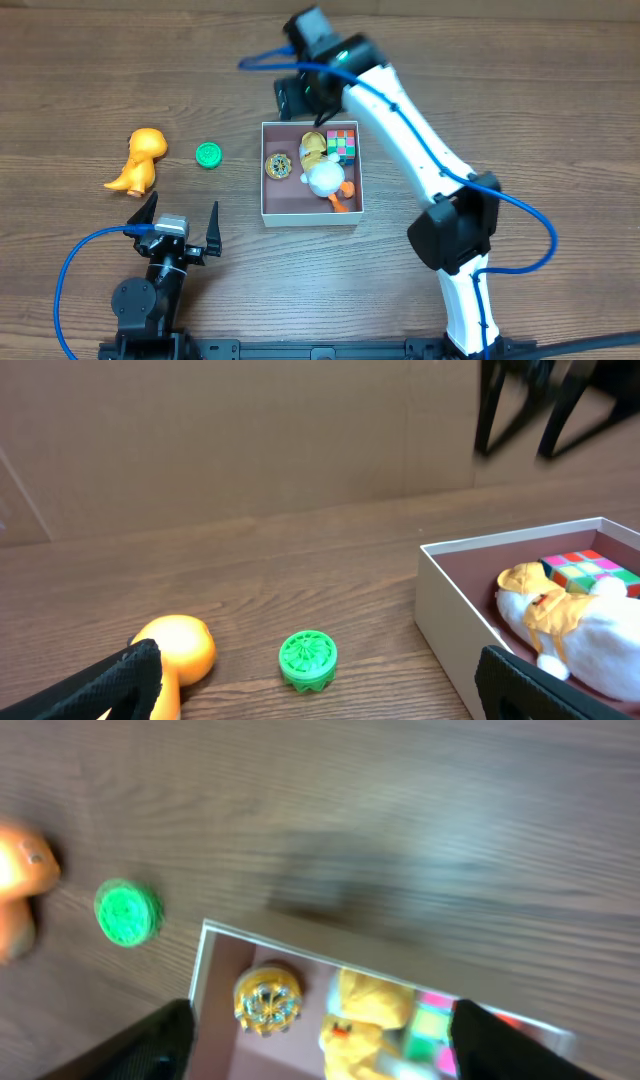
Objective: Pack container
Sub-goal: 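Withdraw the right arm up and to the right of the box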
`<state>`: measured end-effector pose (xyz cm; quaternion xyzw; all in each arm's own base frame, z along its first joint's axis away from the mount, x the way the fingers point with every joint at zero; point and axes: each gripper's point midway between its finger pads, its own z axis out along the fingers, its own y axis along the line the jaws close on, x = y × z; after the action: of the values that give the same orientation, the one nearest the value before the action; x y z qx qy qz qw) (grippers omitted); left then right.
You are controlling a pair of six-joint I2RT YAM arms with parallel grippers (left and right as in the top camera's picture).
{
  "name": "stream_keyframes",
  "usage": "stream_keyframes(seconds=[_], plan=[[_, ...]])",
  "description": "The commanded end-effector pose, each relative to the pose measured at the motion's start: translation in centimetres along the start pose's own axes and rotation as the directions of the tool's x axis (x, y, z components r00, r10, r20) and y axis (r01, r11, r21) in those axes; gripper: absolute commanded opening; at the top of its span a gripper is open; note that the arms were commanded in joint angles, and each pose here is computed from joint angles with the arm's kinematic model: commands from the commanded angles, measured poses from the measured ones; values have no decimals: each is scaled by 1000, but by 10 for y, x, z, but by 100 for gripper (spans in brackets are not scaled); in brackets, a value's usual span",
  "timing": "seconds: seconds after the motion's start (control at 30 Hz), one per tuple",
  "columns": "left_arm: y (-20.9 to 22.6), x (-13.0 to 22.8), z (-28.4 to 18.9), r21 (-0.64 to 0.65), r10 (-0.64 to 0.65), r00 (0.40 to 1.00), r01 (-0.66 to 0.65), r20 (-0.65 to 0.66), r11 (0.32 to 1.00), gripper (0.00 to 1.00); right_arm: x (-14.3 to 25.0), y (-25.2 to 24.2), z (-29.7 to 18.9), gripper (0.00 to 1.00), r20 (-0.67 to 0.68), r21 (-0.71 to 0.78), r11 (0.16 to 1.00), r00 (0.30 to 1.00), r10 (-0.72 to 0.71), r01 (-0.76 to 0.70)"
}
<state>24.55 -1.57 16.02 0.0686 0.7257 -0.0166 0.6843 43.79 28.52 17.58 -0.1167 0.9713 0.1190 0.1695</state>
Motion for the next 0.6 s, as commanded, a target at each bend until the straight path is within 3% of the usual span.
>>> stream_keyframes(seconds=[0.0, 0.1, 0.27, 0.57], plan=[[2, 0, 0, -11, 9, 1000, -9, 5, 1000, 100, -42, -30, -68, 91, 173, 50, 997, 983, 56, -66], [2, 0, 0, -11, 9, 1000, -9, 5, 1000, 100, -49, -65, -111, 100, 237, 108, 982, 963, 126, -155], [2, 1, 0, -10, 9, 1000, -9, 0, 1000, 100, -39, -129, -159, 100, 282, 200, 935, 931, 232, -294], [2, 1, 0, -11, 8, 1000, -8, 0, 1000, 100, -34, -222, -192, 100, 356, 242, 853, 860, 365, -462]])
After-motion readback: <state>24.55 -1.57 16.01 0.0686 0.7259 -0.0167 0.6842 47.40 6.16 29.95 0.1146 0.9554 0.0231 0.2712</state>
